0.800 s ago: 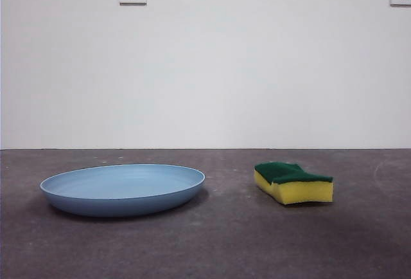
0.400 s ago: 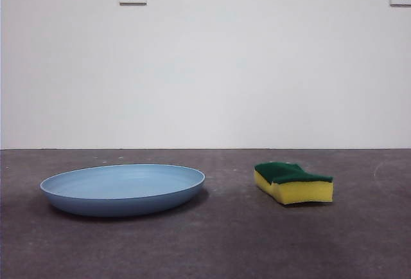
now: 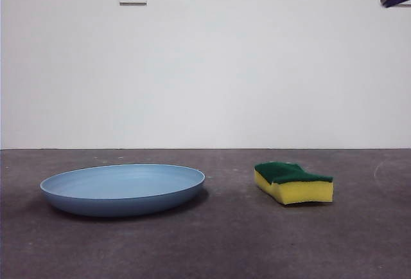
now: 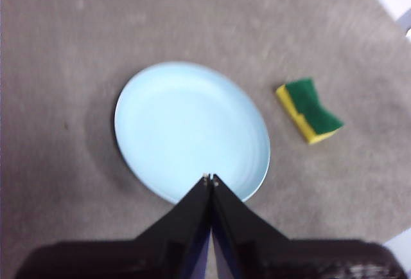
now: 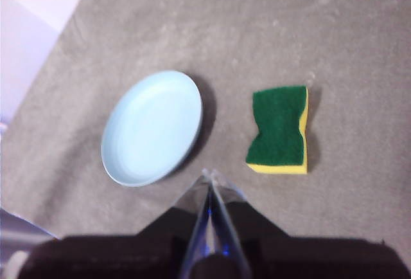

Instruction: Pick up the plate,pick up the cloth,clean the plate with the cloth

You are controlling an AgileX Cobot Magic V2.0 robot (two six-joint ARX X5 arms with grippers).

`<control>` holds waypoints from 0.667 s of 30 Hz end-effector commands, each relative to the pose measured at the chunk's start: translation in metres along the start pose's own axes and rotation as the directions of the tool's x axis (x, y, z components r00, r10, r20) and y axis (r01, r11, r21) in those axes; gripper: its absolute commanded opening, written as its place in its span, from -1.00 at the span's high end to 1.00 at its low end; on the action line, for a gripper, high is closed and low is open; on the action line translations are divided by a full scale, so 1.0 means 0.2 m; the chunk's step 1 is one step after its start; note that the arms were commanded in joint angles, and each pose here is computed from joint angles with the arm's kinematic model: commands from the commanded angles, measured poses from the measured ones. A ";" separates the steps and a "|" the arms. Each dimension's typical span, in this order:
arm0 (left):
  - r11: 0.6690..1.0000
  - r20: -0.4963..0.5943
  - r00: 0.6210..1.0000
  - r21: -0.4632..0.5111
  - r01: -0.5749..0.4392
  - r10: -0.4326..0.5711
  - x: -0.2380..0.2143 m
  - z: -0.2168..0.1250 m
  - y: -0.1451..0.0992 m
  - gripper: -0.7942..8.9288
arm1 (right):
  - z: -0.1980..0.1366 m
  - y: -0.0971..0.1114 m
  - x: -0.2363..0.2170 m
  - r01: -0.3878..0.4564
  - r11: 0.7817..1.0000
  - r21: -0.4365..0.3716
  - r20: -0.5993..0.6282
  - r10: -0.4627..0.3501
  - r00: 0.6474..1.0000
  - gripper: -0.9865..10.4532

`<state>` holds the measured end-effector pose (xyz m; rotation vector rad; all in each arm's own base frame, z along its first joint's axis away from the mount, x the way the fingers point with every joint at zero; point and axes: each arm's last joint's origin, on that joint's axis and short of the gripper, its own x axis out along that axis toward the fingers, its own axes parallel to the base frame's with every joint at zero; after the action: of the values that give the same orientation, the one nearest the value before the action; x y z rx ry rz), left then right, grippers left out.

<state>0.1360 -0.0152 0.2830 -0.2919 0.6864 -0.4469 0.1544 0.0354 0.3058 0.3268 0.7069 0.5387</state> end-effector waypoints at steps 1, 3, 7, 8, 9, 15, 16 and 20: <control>1.000 -0.031 0.999 0.022 0.010 -0.010 0.02 0.01 0.00 0.75 | 0.01 -0.01 0.02 0.002 1.000 -0.031 -0.018 -0.003 1.000 0.51; 1.000 -0.037 0.999 0.019 0.013 -0.012 0.04 0.02 0.01 0.38 | 0.01 -0.01 0.02 0.005 1.000 -0.028 -0.025 -0.006 1.000 0.20; 1.000 -0.024 1.000 -0.003 0.017 -0.017 0.06 0.03 0.01 -0.07 | 0.01 -0.01 0.03 0.009 1.000 -0.025 -0.029 -0.010 1.000 -0.03; 1.000 -0.023 1.000 -0.002 0.016 -0.016 0.06 0.04 0.01 -0.07 | 0.01 -0.01 0.03 0.010 1.000 -0.026 -0.028 -0.010 1.000 -0.03; 1.000 -0.022 1.000 -0.002 0.015 -0.015 0.07 0.04 0.01 -0.07 | 0.01 -0.01 0.03 0.010 1.000 -0.025 -0.028 -0.010 1.000 -0.03; 0.999 -0.041 0.999 -0.031 0.005 -0.006 0.19 0.09 0.07 -0.06 | 0.01 -0.01 0.03 0.010 1.000 -0.026 -0.028 -0.010 1.000 -0.03; 0.999 -0.055 0.998 -0.039 0.002 -0.005 0.22 0.10 0.09 -0.06 | 0.01 -0.01 0.03 0.010 1.000 -0.025 -0.028 -0.010 1.000 -0.03; 0.997 -0.128 0.992 -0.077 -0.016 0.006 0.36 0.10 0.16 -0.06 | 0.01 -0.01 0.03 0.010 1.000 -0.025 -0.028 -0.010 1.000 -0.03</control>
<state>0.2031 -0.0188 0.2499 -0.3286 0.8126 -0.4360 0.1602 0.0361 0.3016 0.3026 0.7376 0.5405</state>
